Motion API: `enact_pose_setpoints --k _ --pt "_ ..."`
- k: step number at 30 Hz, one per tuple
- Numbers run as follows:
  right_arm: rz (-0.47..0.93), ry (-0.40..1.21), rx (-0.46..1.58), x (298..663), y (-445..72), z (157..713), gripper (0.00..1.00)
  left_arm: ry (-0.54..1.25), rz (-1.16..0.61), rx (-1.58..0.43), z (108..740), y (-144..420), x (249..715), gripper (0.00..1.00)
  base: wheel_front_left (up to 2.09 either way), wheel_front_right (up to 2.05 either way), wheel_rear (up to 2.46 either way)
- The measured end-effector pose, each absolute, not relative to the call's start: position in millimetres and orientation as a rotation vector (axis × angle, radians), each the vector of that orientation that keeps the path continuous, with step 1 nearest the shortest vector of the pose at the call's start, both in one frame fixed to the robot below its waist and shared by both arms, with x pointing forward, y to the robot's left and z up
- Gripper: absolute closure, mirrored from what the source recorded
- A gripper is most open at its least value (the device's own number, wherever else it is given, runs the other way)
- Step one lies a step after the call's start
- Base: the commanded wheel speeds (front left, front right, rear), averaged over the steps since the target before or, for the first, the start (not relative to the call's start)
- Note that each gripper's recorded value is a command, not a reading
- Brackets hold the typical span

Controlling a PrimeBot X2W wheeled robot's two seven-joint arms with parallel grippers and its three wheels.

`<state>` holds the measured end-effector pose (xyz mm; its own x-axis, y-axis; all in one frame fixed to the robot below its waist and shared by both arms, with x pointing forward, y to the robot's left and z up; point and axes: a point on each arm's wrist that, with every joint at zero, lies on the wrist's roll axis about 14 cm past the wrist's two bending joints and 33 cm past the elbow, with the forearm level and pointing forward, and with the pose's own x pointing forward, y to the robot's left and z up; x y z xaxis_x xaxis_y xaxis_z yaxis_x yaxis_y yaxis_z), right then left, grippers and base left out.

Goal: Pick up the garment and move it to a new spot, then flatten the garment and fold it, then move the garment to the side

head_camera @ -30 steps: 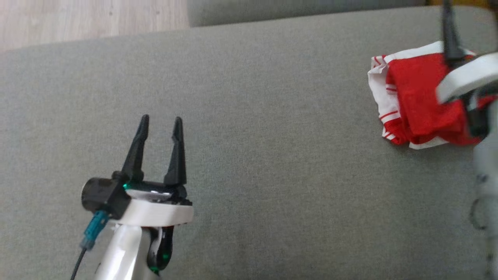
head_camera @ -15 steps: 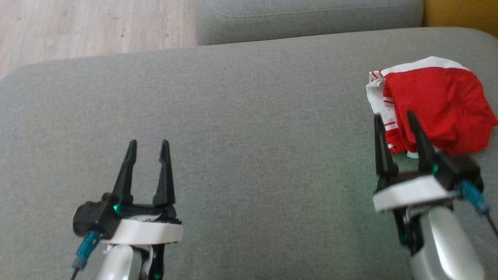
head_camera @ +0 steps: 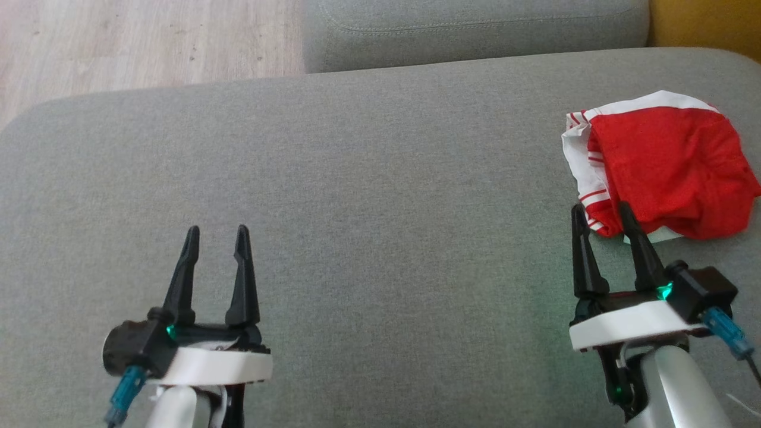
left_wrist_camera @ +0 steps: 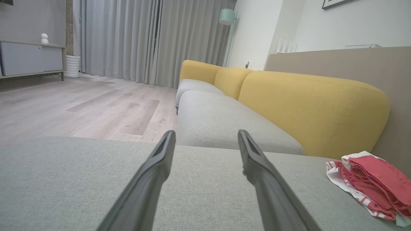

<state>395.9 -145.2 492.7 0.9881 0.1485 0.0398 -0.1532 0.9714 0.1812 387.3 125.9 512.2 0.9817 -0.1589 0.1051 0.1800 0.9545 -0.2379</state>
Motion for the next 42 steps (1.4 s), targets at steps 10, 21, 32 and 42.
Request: enact_pose_setpoints --k 10,21,32,42 --pt "0.157 -0.030 0.192 396 -143 494 0.00 -0.081 -0.141 -0.265 511 133 386 0.00 0.00 0.00 0.00" --pt "0.159 0.069 0.201 383 -139 463 1.00 0.019 -0.094 -0.288 479 139 377 1.00 0.00 0.00 0.00" --pt "0.116 0.120 0.314 373 -145 450 1.00 0.079 -0.063 -0.390 465 143 370 1.00 0.00 0.00 0.00" --pt "0.083 0.129 0.410 374 -151 451 1.00 0.100 -0.043 -0.481 462 147 369 1.00 0.00 0.00 0.00"
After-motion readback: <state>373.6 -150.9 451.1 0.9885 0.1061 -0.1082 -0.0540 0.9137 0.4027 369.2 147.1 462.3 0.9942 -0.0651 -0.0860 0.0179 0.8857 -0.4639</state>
